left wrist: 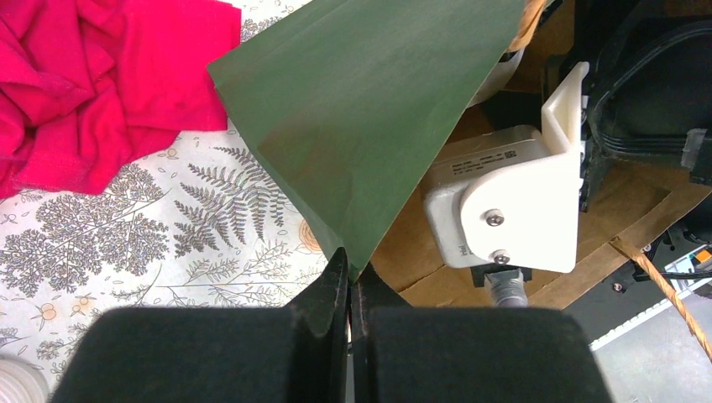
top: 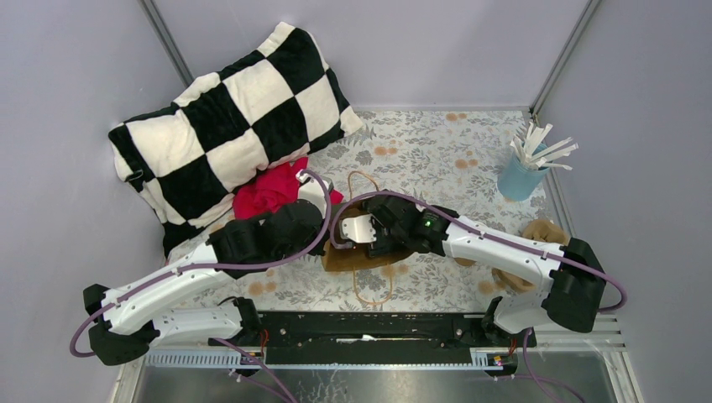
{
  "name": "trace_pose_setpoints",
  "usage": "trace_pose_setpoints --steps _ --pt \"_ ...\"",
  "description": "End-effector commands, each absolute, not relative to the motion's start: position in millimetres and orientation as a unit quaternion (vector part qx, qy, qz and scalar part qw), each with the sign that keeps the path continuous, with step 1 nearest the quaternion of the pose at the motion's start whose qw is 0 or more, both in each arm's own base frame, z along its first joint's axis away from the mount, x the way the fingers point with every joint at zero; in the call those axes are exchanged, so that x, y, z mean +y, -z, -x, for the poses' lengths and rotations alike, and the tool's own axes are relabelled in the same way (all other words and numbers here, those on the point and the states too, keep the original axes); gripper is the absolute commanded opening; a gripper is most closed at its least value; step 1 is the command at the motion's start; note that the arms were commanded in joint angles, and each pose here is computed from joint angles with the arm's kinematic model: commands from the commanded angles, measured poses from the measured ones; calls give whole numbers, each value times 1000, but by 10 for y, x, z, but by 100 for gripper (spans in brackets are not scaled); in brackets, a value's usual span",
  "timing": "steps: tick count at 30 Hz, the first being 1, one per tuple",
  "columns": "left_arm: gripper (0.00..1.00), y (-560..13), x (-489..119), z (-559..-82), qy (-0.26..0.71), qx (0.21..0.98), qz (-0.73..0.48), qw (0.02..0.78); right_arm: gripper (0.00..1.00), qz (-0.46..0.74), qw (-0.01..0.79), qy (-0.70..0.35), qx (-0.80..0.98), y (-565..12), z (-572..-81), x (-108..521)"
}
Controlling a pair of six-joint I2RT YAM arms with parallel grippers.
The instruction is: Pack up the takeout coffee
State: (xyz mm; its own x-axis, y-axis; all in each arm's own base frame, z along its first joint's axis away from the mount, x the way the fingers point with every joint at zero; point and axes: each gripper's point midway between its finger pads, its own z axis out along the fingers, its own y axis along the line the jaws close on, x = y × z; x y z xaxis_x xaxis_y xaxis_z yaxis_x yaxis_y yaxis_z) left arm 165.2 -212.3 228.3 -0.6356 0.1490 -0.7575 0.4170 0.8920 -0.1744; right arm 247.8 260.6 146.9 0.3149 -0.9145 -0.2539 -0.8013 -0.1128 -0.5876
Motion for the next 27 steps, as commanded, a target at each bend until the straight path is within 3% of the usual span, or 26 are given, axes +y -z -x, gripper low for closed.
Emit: trace_pose_setpoints --steps 1,27 --pt "0 -2325 -2091 -1652 158 889 -168 397 68 718 346 96 597 -1701 -2534 2510" --pt "0 -2382 -2132 -1642 164 887 -178 394 69 696 367 53 615 -1220 -2870 2688"
